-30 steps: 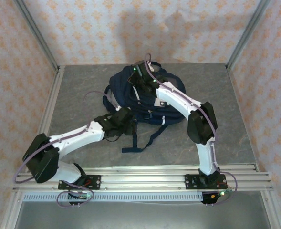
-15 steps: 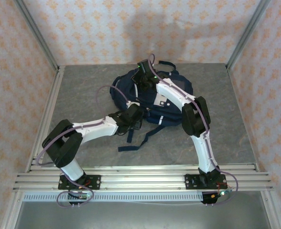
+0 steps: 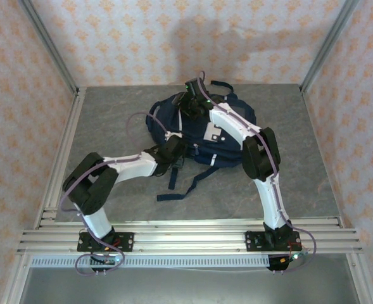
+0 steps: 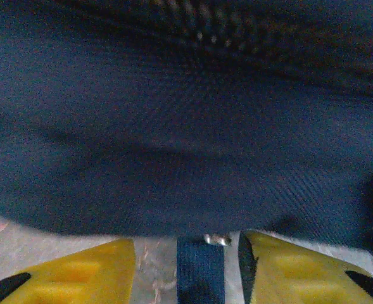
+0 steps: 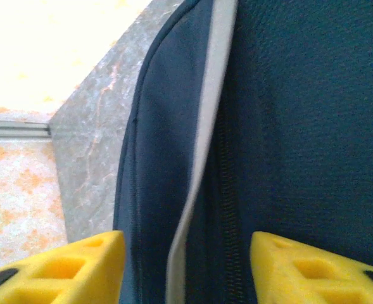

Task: Pack the student bag

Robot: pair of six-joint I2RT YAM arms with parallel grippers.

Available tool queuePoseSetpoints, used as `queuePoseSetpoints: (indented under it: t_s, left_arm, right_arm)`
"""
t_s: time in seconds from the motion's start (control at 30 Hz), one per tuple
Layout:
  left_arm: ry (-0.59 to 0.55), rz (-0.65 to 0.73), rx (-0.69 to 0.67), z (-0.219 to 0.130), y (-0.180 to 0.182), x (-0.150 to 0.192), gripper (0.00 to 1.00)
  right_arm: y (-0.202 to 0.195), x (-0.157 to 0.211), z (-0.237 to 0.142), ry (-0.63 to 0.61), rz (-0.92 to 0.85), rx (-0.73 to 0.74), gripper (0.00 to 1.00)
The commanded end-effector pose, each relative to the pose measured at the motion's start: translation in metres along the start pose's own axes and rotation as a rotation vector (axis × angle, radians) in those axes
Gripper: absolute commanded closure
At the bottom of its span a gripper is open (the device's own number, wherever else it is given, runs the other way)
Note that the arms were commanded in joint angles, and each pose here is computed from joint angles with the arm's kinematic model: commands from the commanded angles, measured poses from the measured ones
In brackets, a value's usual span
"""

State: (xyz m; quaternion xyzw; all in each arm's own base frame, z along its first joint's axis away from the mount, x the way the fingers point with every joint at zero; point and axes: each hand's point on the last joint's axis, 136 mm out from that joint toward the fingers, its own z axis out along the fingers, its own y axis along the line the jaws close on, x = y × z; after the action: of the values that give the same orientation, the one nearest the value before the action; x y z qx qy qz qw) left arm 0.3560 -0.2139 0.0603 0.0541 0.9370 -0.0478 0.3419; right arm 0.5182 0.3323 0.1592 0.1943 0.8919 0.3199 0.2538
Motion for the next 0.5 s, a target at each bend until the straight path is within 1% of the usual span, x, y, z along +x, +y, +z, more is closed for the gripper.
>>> queuePoseSetpoints:
  t_s: [0.0,0.1,0.17,0.23,0.27,0.33,0.47]
  left_arm:
    - [-0.112,-0.08,0.093,-0.033,-0.006,-0.021,0.51]
    - [-0.145,-0.14,0.106,-0.056,0.004,-0.02,0.5]
    - [-0.168,-0.175,0.096,-0.072,0.015,-0.016,0.5]
    - [-0.195,-0.21,0.06,-0.086,0.031,-0.012,0.5]
    - [-0.208,-0.23,0.018,-0.094,0.042,-0.011,0.5]
    - [-0.241,-0.273,-0.022,-0.106,0.058,-0.01,0.5]
    - [-0.259,-0.296,-0.035,-0.119,0.069,-0.007,0.5]
  right_arm:
    - [0.006,-0.021,-0.06,-0.071,-0.153,0.034,0.43]
    - [-0.01,-0.02,-0.083,-0.098,-0.195,0.099,0.47]
    - [-0.02,-0.017,-0.096,-0.106,-0.225,0.129,0.54]
    - [-0.035,-0.013,-0.104,-0.108,-0.235,0.189,0.58]
    - [-0.04,-0.009,-0.105,-0.099,-0.242,0.209,0.58]
    - [-0.045,0.001,-0.104,-0.073,-0.257,0.225,0.58]
    - [-0.034,0.024,-0.091,-0.031,-0.353,0.248,0.57]
